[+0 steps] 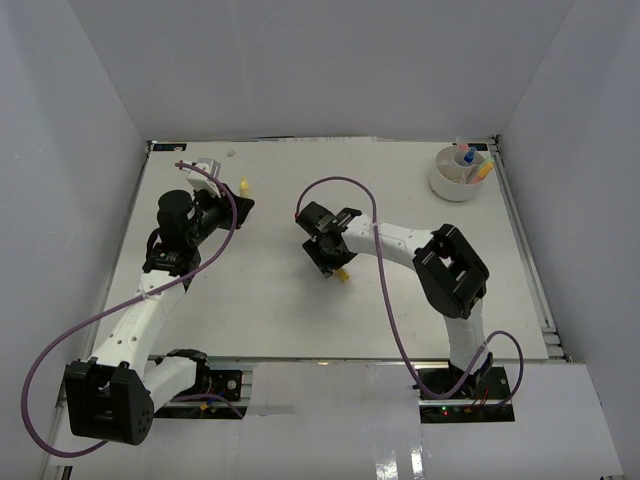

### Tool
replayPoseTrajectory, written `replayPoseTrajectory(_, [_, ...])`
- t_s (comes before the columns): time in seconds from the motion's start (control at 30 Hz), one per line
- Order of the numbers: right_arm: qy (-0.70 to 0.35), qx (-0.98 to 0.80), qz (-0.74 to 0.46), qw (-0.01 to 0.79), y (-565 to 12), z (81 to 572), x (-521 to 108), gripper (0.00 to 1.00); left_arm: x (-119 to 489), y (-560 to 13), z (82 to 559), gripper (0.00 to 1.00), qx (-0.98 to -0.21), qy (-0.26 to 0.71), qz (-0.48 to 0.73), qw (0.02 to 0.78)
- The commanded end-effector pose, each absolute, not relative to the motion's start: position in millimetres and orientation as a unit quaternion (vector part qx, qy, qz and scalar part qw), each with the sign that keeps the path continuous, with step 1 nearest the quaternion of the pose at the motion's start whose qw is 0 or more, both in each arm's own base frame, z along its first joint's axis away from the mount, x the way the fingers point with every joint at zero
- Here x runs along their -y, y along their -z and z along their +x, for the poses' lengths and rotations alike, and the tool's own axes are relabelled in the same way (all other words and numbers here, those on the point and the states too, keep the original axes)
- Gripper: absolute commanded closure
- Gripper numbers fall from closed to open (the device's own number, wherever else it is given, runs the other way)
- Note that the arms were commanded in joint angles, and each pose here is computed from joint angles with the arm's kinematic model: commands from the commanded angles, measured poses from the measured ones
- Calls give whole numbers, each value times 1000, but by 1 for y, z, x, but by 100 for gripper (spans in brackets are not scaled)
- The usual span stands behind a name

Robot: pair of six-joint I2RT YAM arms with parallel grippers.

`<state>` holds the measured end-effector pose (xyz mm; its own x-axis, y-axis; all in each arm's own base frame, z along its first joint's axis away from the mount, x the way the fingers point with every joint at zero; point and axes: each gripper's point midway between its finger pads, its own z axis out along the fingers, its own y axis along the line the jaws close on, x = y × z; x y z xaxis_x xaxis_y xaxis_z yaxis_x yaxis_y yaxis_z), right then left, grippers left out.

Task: Sort the stationery into containers
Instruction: Move the pen cap to the center of the board, then pick up the pen cap from the center of the board.

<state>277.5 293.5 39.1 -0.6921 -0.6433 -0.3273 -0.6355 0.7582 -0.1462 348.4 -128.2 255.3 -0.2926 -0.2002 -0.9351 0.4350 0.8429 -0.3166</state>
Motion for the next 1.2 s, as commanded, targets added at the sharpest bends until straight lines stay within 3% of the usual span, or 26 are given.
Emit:
replayPoseTrajectory(0.0, [29, -920, -345, 182, -46, 283, -295, 40, 126, -267, 348, 87, -750, 267, 78, 600])
replayPoseTrajectory(0.7, [59, -923, -351, 149, -27, 282, -291, 48, 128, -267, 347, 87, -750, 272, 81, 598])
replayPoseTrajectory(0.9, [72, -923, -351, 141, -25, 281, -287, 55, 128, -268, 347, 86, -749, 272, 82, 598])
replayPoseTrajectory(1.03, [74, -923, -350, 142, -27, 281, -285, 70, 129, -268, 347, 86, -749, 273, 82, 598])
replayPoseTrajectory(1.17, [65, -922, -345, 164, -41, 286, -289, 78, 130, -268, 347, 86, -747, 276, 86, 598])
